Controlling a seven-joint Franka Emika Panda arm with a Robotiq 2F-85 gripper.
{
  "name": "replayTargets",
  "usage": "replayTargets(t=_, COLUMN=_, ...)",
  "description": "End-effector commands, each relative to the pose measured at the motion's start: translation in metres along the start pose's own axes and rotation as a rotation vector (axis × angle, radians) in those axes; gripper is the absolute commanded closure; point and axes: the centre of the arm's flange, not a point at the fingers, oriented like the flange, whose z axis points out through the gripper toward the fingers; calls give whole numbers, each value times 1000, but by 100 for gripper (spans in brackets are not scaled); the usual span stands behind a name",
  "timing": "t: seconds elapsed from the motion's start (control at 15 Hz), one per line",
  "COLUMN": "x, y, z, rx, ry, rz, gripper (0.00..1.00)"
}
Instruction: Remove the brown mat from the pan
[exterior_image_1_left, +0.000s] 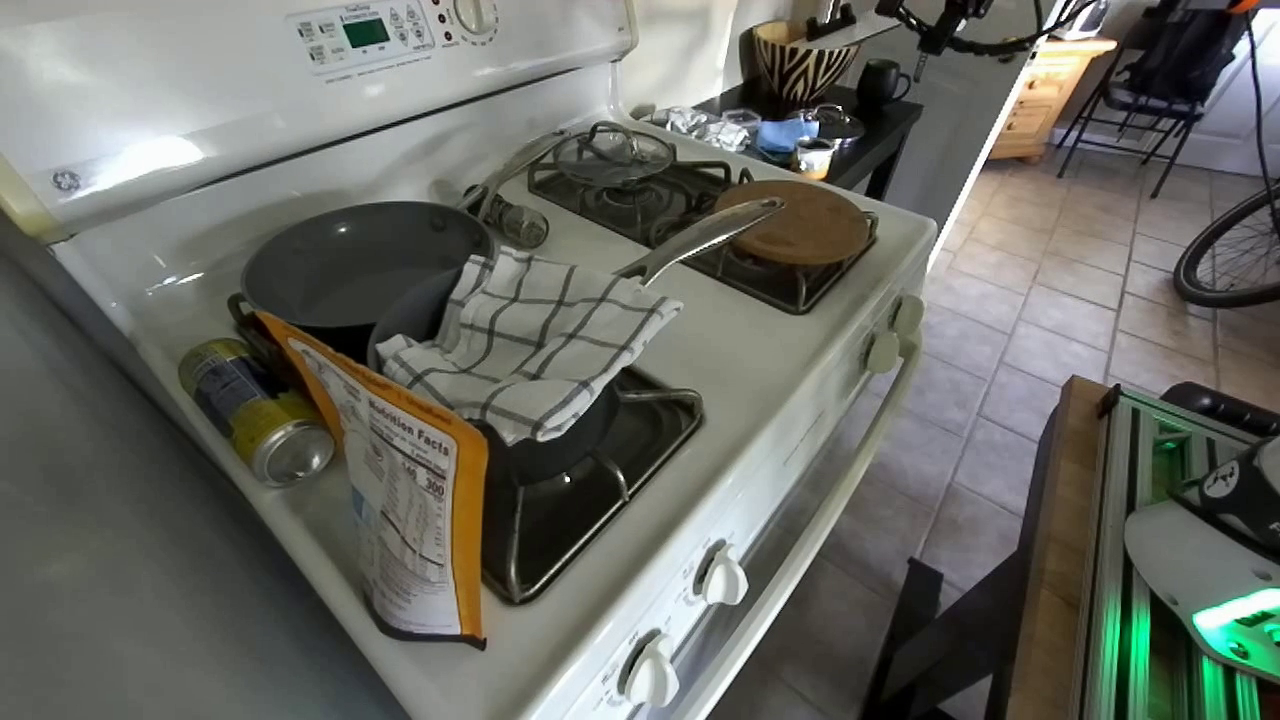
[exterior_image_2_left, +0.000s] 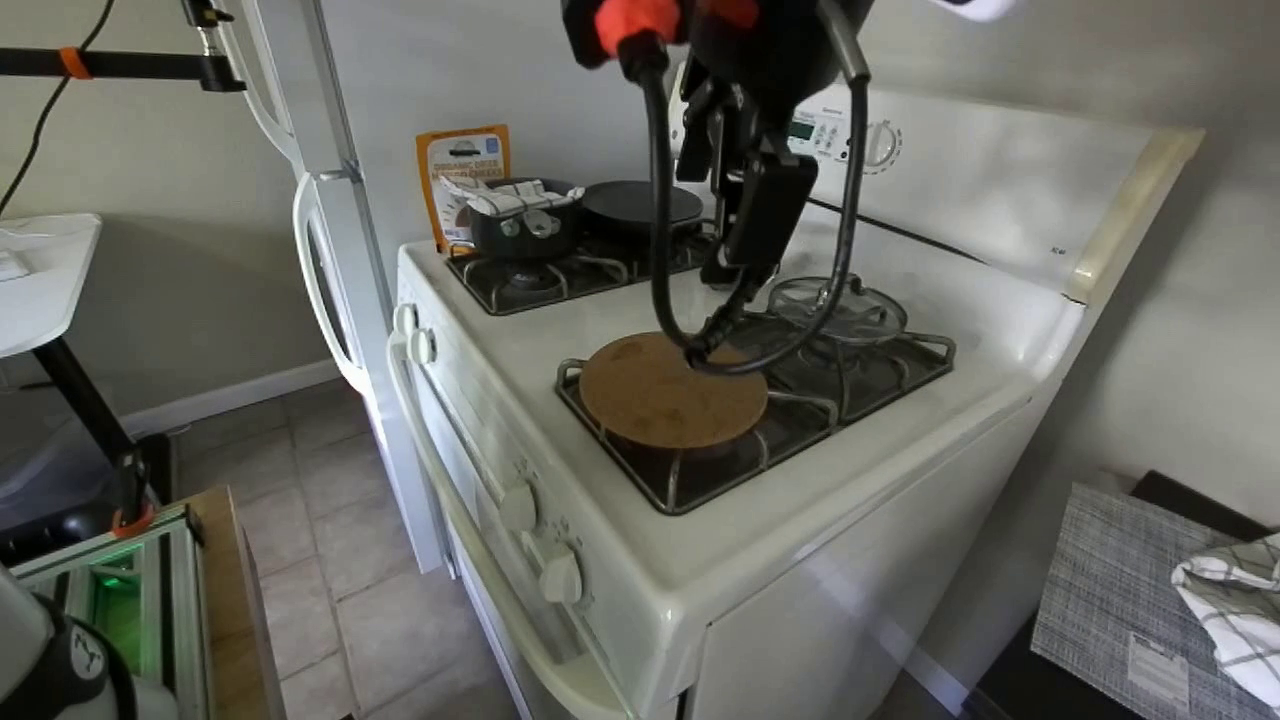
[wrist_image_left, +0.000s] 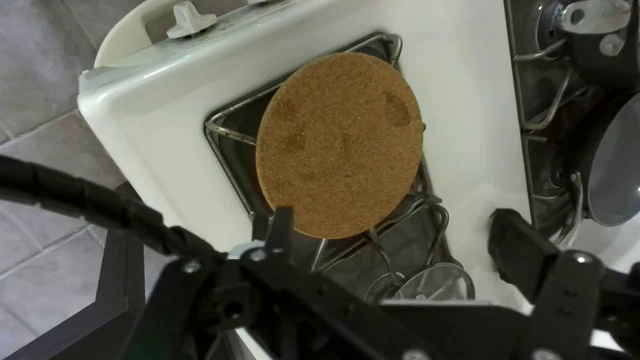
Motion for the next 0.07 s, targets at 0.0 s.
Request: replayTargets(t=0.0, x=-1, y=0, z=2, rx=-1, ry=-4, rz=-3, gripper=0)
